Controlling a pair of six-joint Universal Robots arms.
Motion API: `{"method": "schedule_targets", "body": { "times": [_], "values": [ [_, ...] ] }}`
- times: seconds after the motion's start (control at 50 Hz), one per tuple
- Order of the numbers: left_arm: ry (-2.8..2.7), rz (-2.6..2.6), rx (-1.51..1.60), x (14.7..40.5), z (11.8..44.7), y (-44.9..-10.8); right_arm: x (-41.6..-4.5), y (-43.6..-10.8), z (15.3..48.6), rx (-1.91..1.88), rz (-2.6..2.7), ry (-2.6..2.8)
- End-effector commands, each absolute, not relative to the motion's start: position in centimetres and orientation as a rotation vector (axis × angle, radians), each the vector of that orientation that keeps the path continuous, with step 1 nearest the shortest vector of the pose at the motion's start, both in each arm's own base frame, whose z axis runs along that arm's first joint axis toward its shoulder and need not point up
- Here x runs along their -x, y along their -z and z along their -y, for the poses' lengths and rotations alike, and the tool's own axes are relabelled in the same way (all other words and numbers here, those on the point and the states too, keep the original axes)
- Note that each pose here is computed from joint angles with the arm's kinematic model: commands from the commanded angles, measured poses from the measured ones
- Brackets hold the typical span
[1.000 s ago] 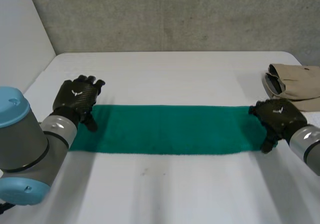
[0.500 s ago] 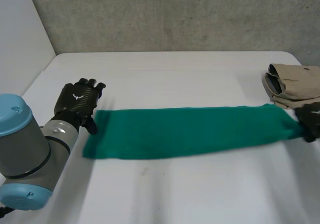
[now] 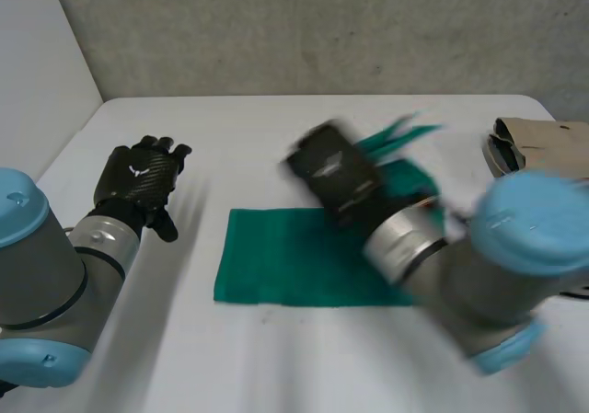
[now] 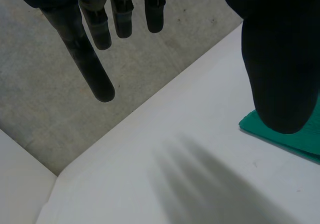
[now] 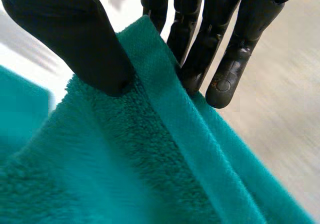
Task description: Fold the laundry.
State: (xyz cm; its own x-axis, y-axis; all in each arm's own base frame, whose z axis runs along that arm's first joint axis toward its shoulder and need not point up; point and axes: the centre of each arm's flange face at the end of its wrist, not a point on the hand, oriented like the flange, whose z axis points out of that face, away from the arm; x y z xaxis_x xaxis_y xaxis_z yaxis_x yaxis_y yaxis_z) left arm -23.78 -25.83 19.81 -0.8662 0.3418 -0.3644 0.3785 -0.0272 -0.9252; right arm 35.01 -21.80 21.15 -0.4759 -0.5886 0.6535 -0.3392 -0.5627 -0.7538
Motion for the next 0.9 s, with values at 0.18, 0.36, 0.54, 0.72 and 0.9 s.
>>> {"method": "schedule_targets", "body": {
  "times": [0.18, 0.36, 0.54, 0.72, 0.9],
  "values": [
    [2.111, -2.156, -0.881, 25.3, 25.2, -19.7, -33.9, -15.1, 22.6, 1.378, -1.867, 1.735],
    [2.125, -2.172, -1.008, 28.5, 24.2, -18.5, -26.9, -13.7, 23.6, 1.192, -2.215, 1.611],
    [2.111, -2.183, -1.036, 28.8, 23.5, -18.0, -24.2, -12.2, 24.7, 1.117, -2.345, 1.569],
    [2.141, -2.161, -1.012, 28.5, 23.4, -19.2, -28.0, -16.9, 27.0, 1.189, -2.144, 1.857],
    [2.188, -2.110, -0.894, 26.8, 24.9, -21.3, -38.1, -17.4, 19.5, 1.443, -1.736, 1.786]
  ]
}}
